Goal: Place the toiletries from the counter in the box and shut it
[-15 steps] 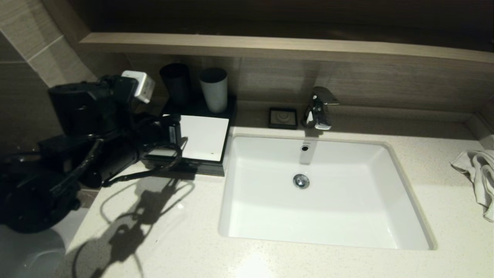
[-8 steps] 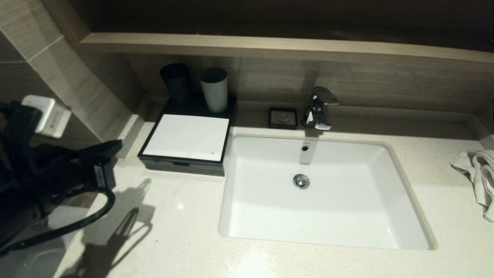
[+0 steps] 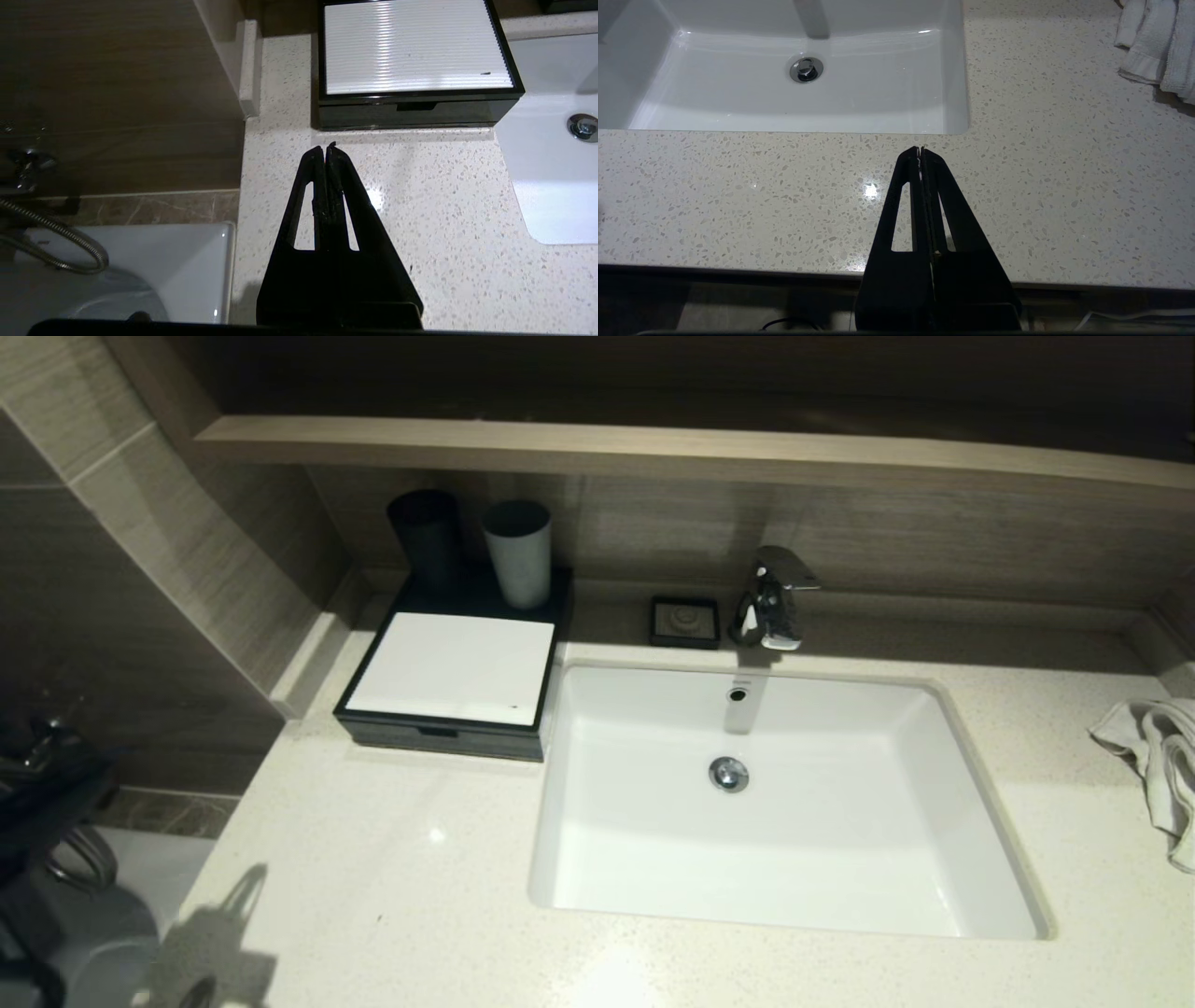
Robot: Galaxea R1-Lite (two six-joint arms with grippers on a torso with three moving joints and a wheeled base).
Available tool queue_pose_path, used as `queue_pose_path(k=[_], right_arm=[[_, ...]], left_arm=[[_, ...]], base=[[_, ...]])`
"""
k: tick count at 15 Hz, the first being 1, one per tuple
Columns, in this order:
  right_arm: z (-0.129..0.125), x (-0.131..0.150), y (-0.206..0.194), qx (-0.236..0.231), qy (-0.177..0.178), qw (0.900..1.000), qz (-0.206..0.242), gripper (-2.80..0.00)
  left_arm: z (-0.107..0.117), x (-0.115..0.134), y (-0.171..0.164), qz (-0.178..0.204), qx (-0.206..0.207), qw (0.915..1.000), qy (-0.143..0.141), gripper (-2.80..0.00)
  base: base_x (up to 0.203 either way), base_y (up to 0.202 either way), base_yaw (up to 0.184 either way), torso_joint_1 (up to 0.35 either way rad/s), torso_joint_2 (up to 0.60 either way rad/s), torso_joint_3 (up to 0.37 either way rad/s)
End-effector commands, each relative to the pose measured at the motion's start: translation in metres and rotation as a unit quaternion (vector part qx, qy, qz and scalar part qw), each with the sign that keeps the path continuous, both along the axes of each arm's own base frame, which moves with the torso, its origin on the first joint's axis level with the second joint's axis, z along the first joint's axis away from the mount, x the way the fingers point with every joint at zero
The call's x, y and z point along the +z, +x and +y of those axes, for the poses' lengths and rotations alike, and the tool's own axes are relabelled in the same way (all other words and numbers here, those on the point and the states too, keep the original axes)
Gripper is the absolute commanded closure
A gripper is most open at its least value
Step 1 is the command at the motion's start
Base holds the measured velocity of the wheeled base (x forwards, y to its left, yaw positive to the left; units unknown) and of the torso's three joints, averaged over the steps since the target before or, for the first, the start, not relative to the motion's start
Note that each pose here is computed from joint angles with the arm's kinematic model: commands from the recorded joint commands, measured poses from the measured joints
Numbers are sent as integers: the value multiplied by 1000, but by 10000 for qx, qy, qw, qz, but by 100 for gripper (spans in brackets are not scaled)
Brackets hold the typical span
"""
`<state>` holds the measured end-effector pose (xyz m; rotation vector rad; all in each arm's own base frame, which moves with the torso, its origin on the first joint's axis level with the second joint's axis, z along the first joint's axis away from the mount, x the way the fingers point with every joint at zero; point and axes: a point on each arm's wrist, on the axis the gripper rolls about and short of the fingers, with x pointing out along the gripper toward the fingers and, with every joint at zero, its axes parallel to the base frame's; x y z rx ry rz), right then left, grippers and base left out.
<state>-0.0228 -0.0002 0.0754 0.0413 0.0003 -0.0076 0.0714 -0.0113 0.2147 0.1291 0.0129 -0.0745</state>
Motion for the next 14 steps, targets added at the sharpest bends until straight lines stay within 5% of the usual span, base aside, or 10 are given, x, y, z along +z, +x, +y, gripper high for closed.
queue_pose_path(k=[1, 6, 14], right_arm=[[0, 0, 0, -1, 1, 10000, -2, 0], [0, 0, 0, -1, 5, 10000, -2, 0], [0, 0, 0, -1, 7, 10000, 5, 0]], left_arm=[[9, -4, -45, -386, 84, 9992, -72, 0], [20, -30, -91, -283, 616, 9977, -65, 0], [22, -17, -101, -353, 1350, 9900, -197, 0]], base=[[0, 0, 0, 0, 0, 0], [0, 0, 0, 0, 0, 0], [0, 0, 0, 0, 0, 0]])
